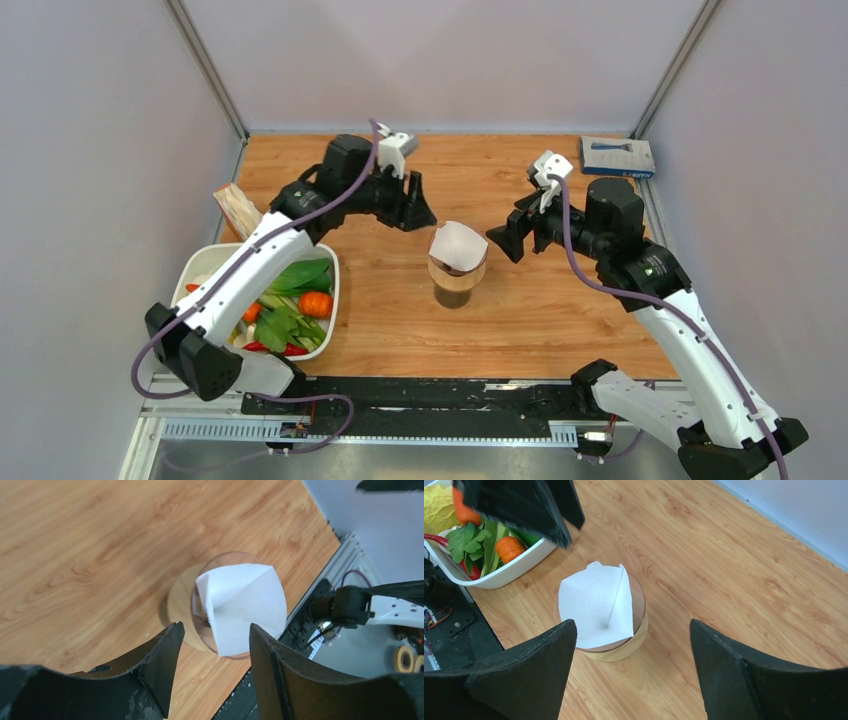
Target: Place the coffee filter in the dripper
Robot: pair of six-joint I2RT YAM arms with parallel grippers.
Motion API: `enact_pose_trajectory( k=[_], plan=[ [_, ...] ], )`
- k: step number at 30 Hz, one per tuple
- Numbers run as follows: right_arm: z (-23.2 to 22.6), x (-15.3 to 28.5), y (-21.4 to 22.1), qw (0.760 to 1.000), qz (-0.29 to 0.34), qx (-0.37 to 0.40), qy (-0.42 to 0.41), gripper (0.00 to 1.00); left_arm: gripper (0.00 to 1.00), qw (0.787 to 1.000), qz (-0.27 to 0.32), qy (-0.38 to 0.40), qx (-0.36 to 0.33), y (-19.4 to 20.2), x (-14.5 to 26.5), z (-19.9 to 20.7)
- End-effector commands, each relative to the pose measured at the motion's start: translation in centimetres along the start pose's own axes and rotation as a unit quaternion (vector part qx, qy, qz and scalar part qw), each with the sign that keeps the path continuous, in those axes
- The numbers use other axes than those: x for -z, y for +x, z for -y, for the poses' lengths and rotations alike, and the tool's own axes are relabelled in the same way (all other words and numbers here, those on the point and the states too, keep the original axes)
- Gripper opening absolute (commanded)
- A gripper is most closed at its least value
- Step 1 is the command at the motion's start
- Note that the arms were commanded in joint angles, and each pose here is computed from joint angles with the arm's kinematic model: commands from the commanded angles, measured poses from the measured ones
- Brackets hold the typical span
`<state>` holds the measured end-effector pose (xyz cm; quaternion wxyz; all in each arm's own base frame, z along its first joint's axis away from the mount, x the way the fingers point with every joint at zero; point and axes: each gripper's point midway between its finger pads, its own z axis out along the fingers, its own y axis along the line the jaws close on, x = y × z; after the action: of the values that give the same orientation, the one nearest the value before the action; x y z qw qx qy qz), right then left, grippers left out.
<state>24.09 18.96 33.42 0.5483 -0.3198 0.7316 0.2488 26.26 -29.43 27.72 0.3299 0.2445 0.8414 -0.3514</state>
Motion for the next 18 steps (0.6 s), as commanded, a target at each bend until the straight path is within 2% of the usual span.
enact_pose_trajectory(
  k=[1, 5, 8, 11, 15, 18],
  plan=[
    [-1.6, 0.5, -1.5, 0.998, 0.018, 0.023, -0.061, 0.81, 0.60, 0.990, 0.111, 0.080, -0.043, -4.2, 5.3, 2.2],
    [-2.7, -0.5, -0.8, 0.994, 0.003, 0.011, -0.108, 0.65, 0.47, 0.980, 0.109, 0.153, -0.071, -2.9, 5.5, 3.8],
    [-3.1, -1.1, -0.4, 0.991, -0.006, 0.003, -0.133, 0.56, 0.27, 0.978, 0.092, 0.182, -0.049, -2.0, 4.7, 4.2],
    [-3.4, -1.8, 0.6, 0.989, -0.017, -0.005, -0.147, 0.49, 0.15, 0.976, 0.085, 0.198, -0.027, -1.6, 3.6, 4.0],
    [-3.7, -2.5, 2.6, 0.985, -0.040, -0.020, -0.166, 0.42, 0.06, 0.978, 0.064, 0.199, 0.000, -0.7, 2.1, 3.6],
    [-3.7, -3.1, 3.8, 0.983, -0.057, -0.027, -0.170, 0.40, 0.05, 0.981, 0.044, 0.190, 0.007, 0.3, 1.0, 3.2]
  ],
)
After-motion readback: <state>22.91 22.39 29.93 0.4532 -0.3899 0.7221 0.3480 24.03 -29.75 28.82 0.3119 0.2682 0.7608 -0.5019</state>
